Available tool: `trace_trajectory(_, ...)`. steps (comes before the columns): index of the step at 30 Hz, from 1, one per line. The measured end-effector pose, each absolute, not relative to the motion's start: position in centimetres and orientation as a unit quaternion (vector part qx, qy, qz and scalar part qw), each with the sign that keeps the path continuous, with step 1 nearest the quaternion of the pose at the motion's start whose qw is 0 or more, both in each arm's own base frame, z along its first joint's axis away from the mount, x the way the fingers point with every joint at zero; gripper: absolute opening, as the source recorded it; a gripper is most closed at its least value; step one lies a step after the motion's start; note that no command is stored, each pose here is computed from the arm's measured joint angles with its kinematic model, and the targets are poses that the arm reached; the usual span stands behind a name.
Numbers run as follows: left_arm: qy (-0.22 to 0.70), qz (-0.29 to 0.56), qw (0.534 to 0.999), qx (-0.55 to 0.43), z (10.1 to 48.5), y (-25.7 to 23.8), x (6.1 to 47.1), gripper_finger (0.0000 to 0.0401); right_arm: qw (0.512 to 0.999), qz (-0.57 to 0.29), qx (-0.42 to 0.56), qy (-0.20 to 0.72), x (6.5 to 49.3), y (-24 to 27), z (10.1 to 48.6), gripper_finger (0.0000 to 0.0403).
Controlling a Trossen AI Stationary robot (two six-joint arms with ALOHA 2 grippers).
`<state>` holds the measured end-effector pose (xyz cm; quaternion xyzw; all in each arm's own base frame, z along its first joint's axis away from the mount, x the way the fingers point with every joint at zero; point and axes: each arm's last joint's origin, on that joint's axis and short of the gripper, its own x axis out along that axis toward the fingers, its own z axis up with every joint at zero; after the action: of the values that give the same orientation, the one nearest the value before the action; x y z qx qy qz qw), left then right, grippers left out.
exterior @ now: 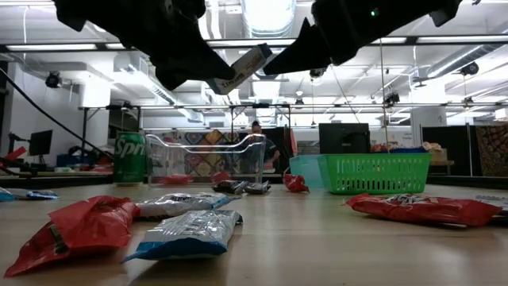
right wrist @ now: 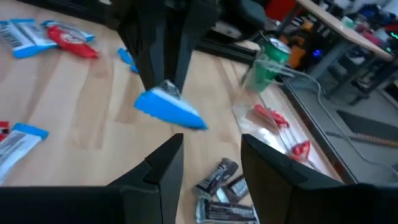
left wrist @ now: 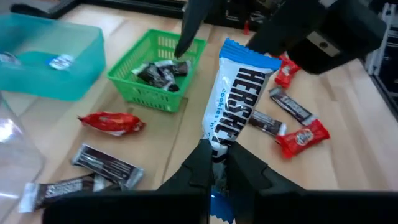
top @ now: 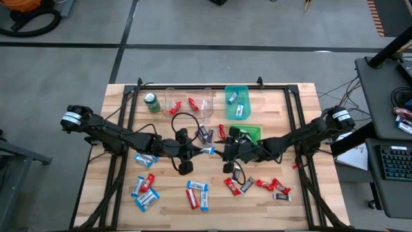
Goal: Sort candy
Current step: Put the white chocolate bar into the blue bin
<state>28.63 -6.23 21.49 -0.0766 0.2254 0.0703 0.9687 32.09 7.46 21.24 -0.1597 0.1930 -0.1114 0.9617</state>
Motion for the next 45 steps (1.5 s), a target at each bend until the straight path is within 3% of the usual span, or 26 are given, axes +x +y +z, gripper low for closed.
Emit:
trace_trajectory(6,0.231,0.061,0.967,-0.086,21.1,-6.3,28.7,0.0008,0.967,-0.029,-0.171,0.185,32.2,7.9,21.4,0.0148)
trace_trajectory(16,0.237,0.061,0.966,-0.088,19.7,-6.7,29.9,0.0008,0.966,-0.019,-0.183,0.184,32.2,8.0,21.4,0.0140)
trace_trajectory(26,0.231,0.042,0.967,-0.096,19.7,-6.9,30.2,0.0008,0.961,0.008,-0.191,0.200,32.1,8.1,21.0,0.0024)
trace_trajectory(28,0.230,0.042,0.967,-0.097,19.7,-6.9,30.2,0.0011,0.961,0.009,-0.190,0.200,32.1,8.1,21.1,0.0016)
trace_trajectory(39,0.254,0.046,0.962,-0.089,19.7,-6.8,29.7,0.0091,0.966,-0.005,-0.165,0.199,31.5,7.4,22.1,0.0012)
trace_trajectory(45,0.294,0.054,0.951,-0.076,19.9,-6.5,28.6,0.0119,0.958,-0.088,-0.140,0.233,30.1,4.5,23.7,0.0012)
